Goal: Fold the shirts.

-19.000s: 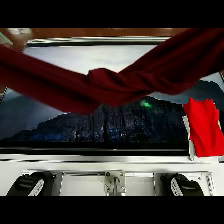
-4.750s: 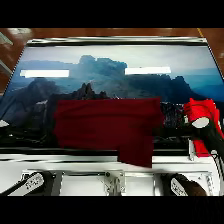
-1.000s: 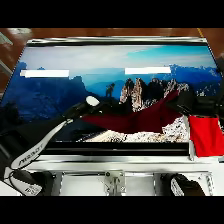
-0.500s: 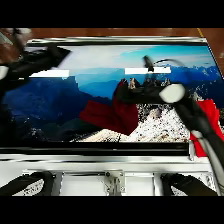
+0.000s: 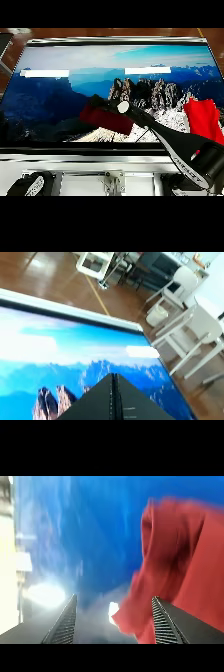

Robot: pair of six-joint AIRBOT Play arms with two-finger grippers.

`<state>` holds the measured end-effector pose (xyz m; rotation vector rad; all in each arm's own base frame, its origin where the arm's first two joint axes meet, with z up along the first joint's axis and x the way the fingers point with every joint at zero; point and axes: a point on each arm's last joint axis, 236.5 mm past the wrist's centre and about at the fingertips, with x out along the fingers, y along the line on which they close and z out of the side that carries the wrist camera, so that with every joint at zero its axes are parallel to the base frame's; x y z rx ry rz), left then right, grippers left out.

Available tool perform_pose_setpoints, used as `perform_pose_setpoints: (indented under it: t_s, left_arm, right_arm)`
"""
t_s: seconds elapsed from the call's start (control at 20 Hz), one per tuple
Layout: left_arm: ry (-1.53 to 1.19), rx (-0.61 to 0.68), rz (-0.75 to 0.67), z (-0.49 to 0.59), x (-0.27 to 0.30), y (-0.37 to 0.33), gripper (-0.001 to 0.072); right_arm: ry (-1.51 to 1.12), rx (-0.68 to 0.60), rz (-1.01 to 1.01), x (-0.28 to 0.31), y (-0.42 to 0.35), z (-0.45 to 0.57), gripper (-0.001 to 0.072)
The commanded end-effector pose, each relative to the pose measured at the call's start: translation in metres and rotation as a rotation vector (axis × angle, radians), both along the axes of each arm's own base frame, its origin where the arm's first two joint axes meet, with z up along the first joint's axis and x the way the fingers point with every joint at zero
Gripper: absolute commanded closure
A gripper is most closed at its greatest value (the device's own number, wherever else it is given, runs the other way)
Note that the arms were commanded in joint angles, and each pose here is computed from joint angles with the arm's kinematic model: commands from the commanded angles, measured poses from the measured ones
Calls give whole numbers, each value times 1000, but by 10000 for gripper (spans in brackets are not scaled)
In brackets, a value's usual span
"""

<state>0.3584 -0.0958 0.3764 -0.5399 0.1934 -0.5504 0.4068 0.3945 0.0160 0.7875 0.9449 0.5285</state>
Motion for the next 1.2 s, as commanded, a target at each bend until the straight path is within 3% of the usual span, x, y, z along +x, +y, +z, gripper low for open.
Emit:
perform_pose_setpoints:
  t_s: [0.0, 0.1, 0.2, 0.25, 0.3, 0.45, 0.5, 0.55, 0.95, 1.0, 1.1, 1.15]
  left_arm:
    - [27, 18, -28, -9, -9, -4, 668]
    - [39, 26, -24, -14, -6, -2, 668]
    - [48, 51, -10, -19, -4, 1, 668]
    - [50, 55, -9, -20, -3, 1, 668]
    - [50, 57, -8, -21, -3, 2, 668]
    - [52, 59, -11, -21, -4, 1, 668]
    - [52, 59, -12, -21, -4, 1, 668]
    - [53, 59, -12, -21, -4, 1, 668]
    - [66, 67, -30, -25, -7, -2, 668]
    - [67, 67, -30, -25, -7, -2, 668]
    - [66, 67, -30, -25, -6, -2, 667]
    - [67, 66, -30, -25, -6, -2, 667]
  right_arm:
    - [-101, -99, 95, 8, -43, 31, 118]
    - [-62, -338, 257, -13, -110, 17, 118]
    - [236, -602, 341, -59, -205, -26, 118]
    - [376, -667, 358, -81, -241, -42, 118]
    - [472, -655, 349, -98, -260, -55, 118]
    - [548, -462, 236, -110, -250, -91, 114]
    - [540, -409, 182, -108, -243, -103, 44]
    - [539, -359, 126, -106, -237, -113, 36]
    - [489, -24, 47, -74, -184, -123, 38]
    - [492, -1, 29, -71, -182, -123, 55]
    - [481, 24, 10, -64, -180, -124, 272]
    - [463, 30, 15, -61, -179, -122, 462]
